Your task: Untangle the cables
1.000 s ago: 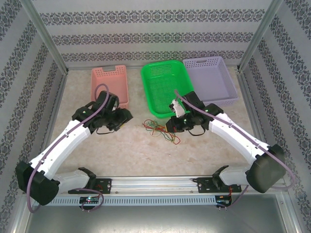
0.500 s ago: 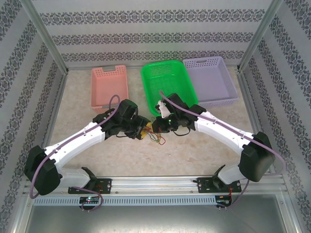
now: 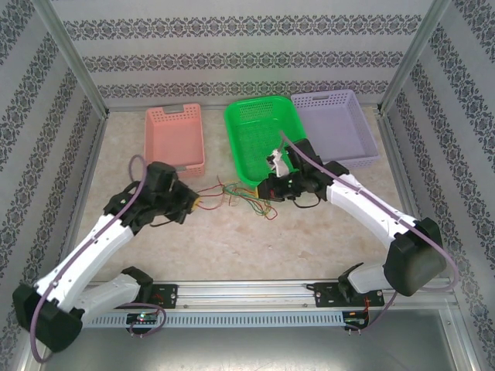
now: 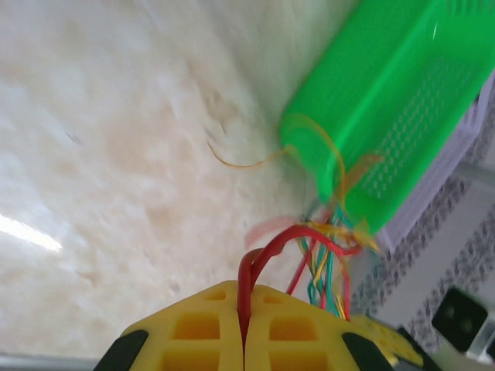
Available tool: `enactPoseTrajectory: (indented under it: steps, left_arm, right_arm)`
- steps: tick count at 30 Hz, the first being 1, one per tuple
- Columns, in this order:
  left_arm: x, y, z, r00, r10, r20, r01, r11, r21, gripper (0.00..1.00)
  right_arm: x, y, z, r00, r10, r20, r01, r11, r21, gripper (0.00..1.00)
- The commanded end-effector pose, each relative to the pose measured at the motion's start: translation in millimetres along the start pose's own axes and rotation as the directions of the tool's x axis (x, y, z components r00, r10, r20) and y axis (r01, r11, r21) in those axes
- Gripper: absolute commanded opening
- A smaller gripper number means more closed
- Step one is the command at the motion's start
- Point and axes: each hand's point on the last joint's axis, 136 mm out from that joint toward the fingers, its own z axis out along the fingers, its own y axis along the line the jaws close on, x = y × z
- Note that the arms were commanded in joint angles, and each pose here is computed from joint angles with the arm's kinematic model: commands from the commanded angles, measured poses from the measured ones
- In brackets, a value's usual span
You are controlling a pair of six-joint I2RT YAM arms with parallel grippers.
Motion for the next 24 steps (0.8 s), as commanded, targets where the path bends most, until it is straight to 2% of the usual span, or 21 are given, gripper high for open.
enactPoseTrajectory:
  steps: [1,3,7,12,15,18,20,22,24]
  left_arm:
    - [-23.1,50.2,-1.2,0.997,0.032,0.074,-0.020,0.988,-0.151,0.00]
    - [-30.4,52.0,-7.9,0.993,0.063,0.101,-0.044,0.983,-0.177,0.00]
    - [-46.9,49.0,-27.0,0.972,0.174,0.160,-0.133,0.962,-0.238,0.00]
    - [-45.4,31.3,-23.4,0.965,0.236,0.117,-0.210,0.958,-0.196,0.00]
    - [-52.9,36.7,-34.3,0.946,0.292,0.140,-0.247,0.930,-0.271,0.00]
    - [-59.2,25.4,-44.6,0.914,0.375,0.153,-0.326,0.905,-0.274,0.00]
    - [-51.3,6.4,-40.6,0.899,0.423,0.113,-0.396,0.896,-0.202,0.00]
    - [-30.2,-19.8,-28.1,0.883,0.469,0.021,-0.468,0.883,-0.048,0.00]
    - [-8.1,-44.1,-20.4,0.858,0.511,-0.057,-0.502,0.857,0.118,0.00]
  right_arm:
    - [18.5,-7.7,-7.1,0.998,-0.015,-0.067,0.015,1.000,0.001,0.00]
    - [19.1,-9.6,-8.9,0.998,-0.018,-0.064,0.018,1.000,0.006,0.00]
    - [17.7,-27.5,-21.7,0.999,-0.019,-0.034,0.022,0.995,0.092,0.00]
    - [21.7,-35.0,-33.9,0.998,-0.049,-0.033,0.053,0.991,0.125,0.00]
    - [29.2,-56.1,-40.1,0.996,-0.047,-0.072,0.063,0.969,0.241,0.00]
    - [29.4,-62.2,-46.9,0.998,-0.040,-0.049,0.052,0.966,0.255,0.00]
    - [30.6,-58.7,-47.7,0.998,-0.047,-0.048,0.057,0.969,0.240,0.00]
    - [38.1,-61.6,-44.0,0.995,-0.051,-0.086,0.070,0.967,0.243,0.00]
    - [44.0,-74.6,-41.0,0.991,-0.049,-0.121,0.083,0.951,0.298,0.00]
